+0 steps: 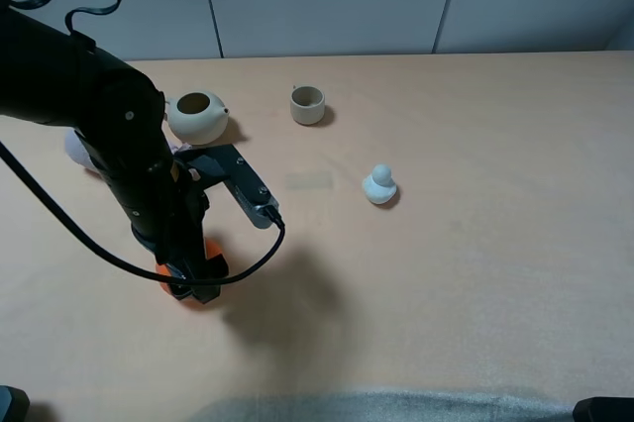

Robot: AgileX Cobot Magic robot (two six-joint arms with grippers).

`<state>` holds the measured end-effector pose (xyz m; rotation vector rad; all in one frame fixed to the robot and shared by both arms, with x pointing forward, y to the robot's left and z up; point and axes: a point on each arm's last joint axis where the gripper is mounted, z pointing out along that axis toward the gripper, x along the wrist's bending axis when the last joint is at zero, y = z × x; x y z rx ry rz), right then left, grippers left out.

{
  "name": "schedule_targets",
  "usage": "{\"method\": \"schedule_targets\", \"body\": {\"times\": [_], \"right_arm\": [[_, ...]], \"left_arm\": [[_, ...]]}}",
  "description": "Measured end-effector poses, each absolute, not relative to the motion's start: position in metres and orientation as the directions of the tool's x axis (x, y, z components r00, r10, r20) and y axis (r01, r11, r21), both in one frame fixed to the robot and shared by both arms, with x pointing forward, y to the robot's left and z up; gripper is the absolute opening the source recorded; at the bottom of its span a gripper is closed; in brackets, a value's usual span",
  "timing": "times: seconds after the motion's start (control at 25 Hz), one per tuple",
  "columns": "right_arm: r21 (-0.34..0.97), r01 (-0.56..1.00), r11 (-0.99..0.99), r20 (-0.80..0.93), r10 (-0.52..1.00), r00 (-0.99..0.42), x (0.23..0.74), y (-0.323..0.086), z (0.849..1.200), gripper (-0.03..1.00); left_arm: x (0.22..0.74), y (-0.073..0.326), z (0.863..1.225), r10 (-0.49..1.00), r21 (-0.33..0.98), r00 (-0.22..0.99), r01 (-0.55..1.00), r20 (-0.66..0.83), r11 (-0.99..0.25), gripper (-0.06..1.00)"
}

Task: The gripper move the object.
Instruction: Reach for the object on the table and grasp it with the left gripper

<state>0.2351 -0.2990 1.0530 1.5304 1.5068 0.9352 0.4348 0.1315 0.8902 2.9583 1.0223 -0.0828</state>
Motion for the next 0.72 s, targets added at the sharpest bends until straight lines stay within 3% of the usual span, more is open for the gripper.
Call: {"method": "schedule_targets", "body": {"times": [0.52,0.72], "right_arm": [[0.904,0.427,0.005,-0.018,0.999,0.027,0.235,-0.299,1.053,0.69],[0.904,0.427,0.005,-0.018,0.999,0.027,0.235,-0.299,1.053,0.69]], "left_arm": [[0.432,0.125,0.867,0.595,-0.055,0.802,0.592,-0.061,-0.804,0.97],[0.432,0.125,0.867,0.595,-0.053,0.802,0.593,-0.061,-0.804,0.82]]}}
